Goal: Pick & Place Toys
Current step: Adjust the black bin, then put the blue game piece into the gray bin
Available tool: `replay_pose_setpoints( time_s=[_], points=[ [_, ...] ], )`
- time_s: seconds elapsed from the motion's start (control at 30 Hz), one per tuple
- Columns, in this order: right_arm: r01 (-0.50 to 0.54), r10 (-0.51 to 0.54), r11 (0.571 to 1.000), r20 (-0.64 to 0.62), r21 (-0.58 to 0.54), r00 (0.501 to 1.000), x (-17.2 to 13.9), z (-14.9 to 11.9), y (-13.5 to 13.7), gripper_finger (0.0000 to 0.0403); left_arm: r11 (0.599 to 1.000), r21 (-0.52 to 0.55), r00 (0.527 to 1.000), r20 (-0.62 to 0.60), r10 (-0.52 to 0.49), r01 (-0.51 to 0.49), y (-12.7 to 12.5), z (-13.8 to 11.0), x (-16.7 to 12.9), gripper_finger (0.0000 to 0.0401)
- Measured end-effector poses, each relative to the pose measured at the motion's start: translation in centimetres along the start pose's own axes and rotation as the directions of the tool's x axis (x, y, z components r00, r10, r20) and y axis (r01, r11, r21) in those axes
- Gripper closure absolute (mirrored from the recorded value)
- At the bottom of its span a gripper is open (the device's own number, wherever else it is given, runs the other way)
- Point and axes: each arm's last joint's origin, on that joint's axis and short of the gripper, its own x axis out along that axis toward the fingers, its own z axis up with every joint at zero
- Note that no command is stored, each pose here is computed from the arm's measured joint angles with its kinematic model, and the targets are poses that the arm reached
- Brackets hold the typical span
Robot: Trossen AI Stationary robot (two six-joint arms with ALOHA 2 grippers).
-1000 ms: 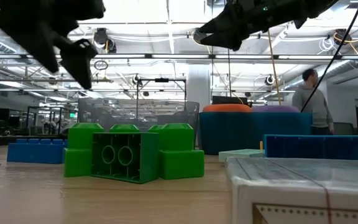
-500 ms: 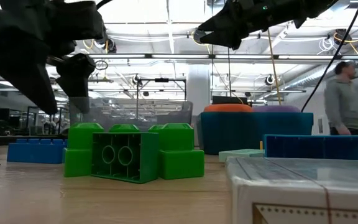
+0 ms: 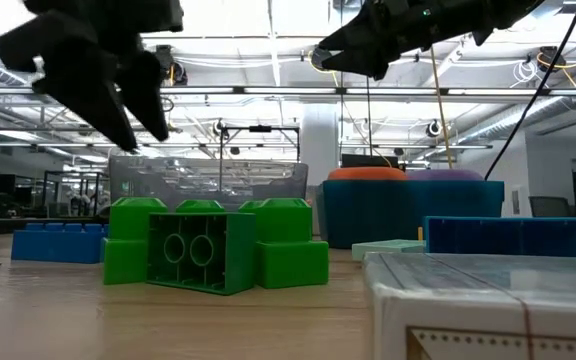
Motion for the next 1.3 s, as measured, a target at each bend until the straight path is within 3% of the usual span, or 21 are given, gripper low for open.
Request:
replay_pose_setpoints(
  time_s=[0.13, 0.3, 0.6, 0.83, 1.03, 1.2, 1.3],
  points=[
    [0.0, 0.0, 1.0, -0.014, 0.001, 1.0, 0.0, -0.1, 0.0, 0.0138, 0.993, -0.119, 0.994, -0.1, -0.041, 0.029, 0.1, -1.0, -1.5, 0.0013],
    [0.0, 0.0, 1.0, -0.026, 0.001, 1.0, 0.0, -0.3, 0.0, 0.0138, 0.982, -0.182, 0.972, -0.22, -0.087, 0.046, -1.1, -3.4, -1.2, 0.0013],
    [0.0, 0.0, 1.0, -0.008, 0.0, 1.0, 0.0, -0.1, 0.0, 0.0138, 0.984, -0.169, 0.984, -0.157, -0.083, 0.056, -1.2, -4.9, 1.6, 0.0013],
    [0.0, 0.0, 1.0, 0.005, 0.0, 1.0, 0.0, 0.0, 0.0, 0.0138, 0.997, -0.065, 0.997, -0.055, -0.047, 0.044, -0.4, -4.0, 2.5, 0.0013],
    [0.0, 0.0, 1.0, 0.002, -0.002, 1.0, 0.0, 0.0, 0.0, 0.0138, 0.999, -0.037, 0.999, 0.004, -0.037, 0.037, 0.5, -3.1, 3.0, 0.0013],
    [0.0, 0.0, 1.0, -0.008, -0.003, 1.0, 0.0, -0.1, 0.0, 0.0138, 0.997, -0.073, 0.99, -0.136, -0.036, 0.026, 1.1, -4.2, 3.0, 0.0013],
    [0.0, 0.0, 1.0, -0.012, -0.003, 1.0, 0.0, -0.1, 0.0, 0.0138, 0.987, -0.143, 0.968, -0.229, -0.103, 0.071, 0.9, -5.1, 2.7, 0.0013]
  ],
)
